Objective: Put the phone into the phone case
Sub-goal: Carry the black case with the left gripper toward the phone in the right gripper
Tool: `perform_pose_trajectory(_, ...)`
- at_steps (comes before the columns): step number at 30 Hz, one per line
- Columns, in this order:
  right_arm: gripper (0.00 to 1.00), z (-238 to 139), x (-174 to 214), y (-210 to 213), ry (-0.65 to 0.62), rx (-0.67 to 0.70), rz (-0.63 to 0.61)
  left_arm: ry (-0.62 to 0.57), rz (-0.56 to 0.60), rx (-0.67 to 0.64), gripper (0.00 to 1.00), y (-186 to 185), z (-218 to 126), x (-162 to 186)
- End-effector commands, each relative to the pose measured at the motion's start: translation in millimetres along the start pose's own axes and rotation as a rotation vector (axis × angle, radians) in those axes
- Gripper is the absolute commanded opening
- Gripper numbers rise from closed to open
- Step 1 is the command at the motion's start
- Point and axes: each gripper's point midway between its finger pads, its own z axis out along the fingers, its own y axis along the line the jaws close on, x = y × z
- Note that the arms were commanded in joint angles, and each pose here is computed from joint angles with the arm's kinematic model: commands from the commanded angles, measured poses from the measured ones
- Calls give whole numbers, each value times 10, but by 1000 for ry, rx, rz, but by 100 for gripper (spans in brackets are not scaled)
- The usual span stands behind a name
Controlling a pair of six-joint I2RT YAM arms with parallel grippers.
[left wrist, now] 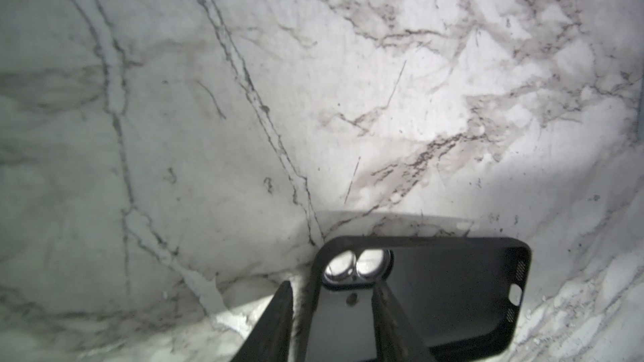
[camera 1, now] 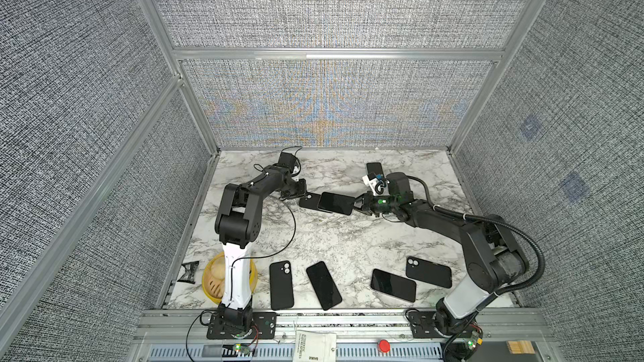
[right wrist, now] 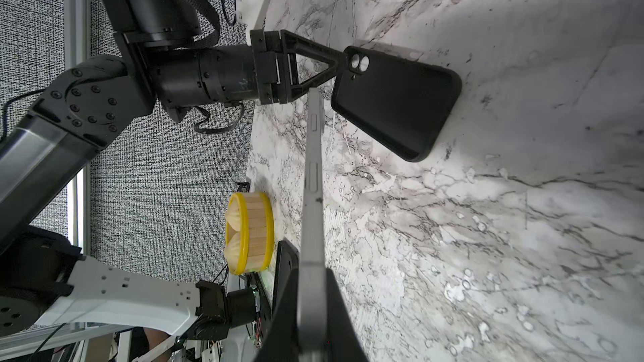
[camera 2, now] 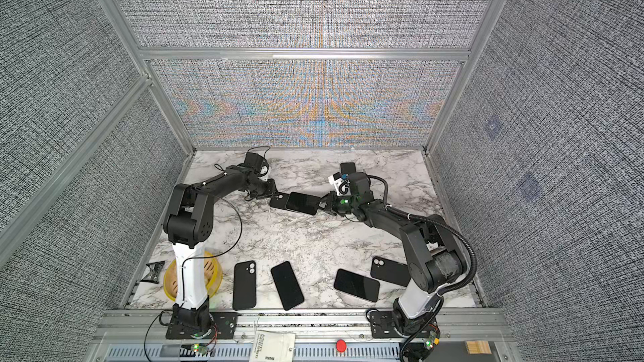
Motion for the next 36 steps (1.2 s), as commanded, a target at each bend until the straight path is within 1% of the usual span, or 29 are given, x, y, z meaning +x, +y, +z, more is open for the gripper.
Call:
perform_pose_trajectory(1,0,-63,0,63,21,-16,-28,25,17,-48,40,84,5,61)
perform_pose_trajectory(3,0,-69,-21,64,18,-11,-29,27,21,-64,38,117,14,90)
perform_pose_trajectory(8,0,-34,-64,57,17,-13,-20,46,39,-95,25,143,68,174)
perform_pose_trajectory(14,0,-14,-74,37,16,-7,-16,57,65,-104,12,81,36,250)
perform_pose_trajectory(20,0,-7,-50,34,24,-5,-17,50,72,-118,8,70,-44,319)
perform_pose_trajectory(29,0,-56,50,21,52,6,-36,44,59,-115,7,-48,-211,504)
perform_pose_trajectory(32,0,-73,115,26,76,2,-35,25,12,-104,7,-68,-281,612)
perform_pose_trajectory(36,0,-102,207,53,104,-13,-25,18,-61,-82,7,-72,-260,790)
